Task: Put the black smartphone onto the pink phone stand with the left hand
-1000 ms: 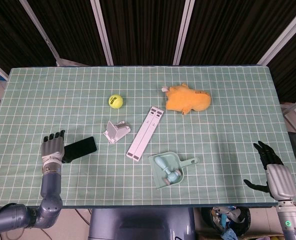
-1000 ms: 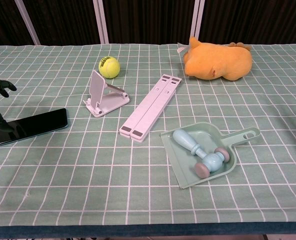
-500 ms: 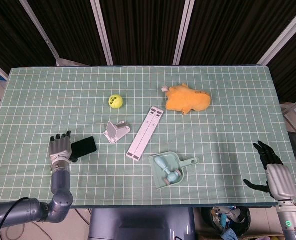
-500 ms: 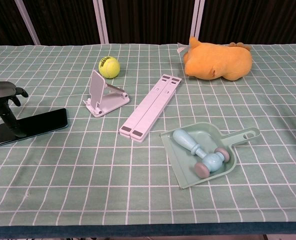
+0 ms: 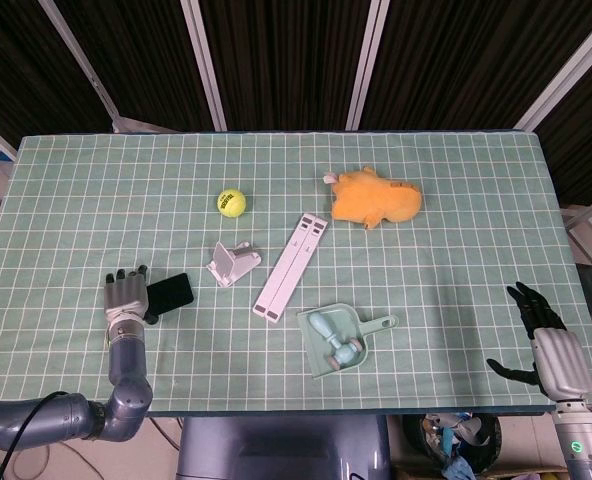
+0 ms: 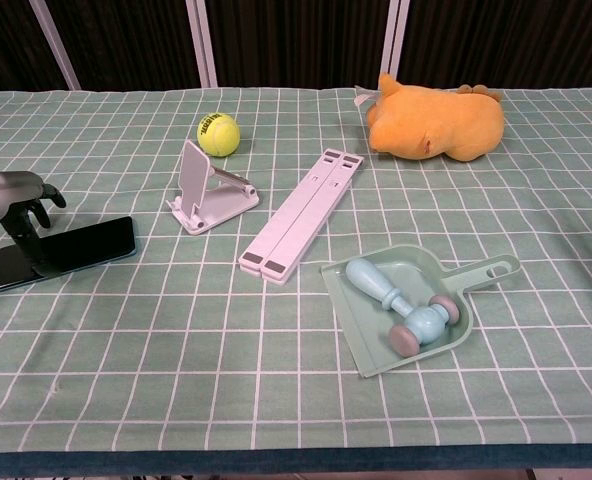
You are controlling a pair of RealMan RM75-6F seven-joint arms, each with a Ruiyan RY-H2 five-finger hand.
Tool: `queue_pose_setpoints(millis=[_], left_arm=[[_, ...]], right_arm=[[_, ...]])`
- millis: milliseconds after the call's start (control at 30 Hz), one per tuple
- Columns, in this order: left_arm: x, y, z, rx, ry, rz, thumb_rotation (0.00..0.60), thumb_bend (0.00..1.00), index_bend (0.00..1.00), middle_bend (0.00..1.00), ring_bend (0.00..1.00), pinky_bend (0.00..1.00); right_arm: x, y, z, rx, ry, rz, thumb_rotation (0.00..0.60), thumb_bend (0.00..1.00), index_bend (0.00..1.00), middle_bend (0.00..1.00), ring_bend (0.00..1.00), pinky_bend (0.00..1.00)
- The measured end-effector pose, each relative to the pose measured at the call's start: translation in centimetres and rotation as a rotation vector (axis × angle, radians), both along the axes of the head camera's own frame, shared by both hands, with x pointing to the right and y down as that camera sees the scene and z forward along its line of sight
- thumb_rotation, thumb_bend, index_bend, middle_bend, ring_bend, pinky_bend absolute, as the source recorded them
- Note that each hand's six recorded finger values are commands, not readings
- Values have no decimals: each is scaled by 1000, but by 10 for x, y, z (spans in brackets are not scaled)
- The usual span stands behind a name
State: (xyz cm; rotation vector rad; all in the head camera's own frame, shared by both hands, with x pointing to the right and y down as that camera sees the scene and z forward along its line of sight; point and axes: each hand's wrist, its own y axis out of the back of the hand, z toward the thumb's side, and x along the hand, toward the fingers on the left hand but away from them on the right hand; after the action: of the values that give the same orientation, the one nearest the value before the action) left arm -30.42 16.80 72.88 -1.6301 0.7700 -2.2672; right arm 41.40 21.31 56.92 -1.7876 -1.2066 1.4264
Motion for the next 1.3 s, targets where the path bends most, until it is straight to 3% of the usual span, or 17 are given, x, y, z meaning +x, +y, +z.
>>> queue_pose_setpoints(millis=[267,1300], left_arm=[[5,1,3,-1,19,7,600,195,161,242,0,0],[13,0,3,-17,44,-20,600,260,190,226,0,0]], right_arm=[[0,0,0,0,0,-1,600,120,0,0,0,185],[0,0,0,-4,-1,1,600,141,0,0,0,185]])
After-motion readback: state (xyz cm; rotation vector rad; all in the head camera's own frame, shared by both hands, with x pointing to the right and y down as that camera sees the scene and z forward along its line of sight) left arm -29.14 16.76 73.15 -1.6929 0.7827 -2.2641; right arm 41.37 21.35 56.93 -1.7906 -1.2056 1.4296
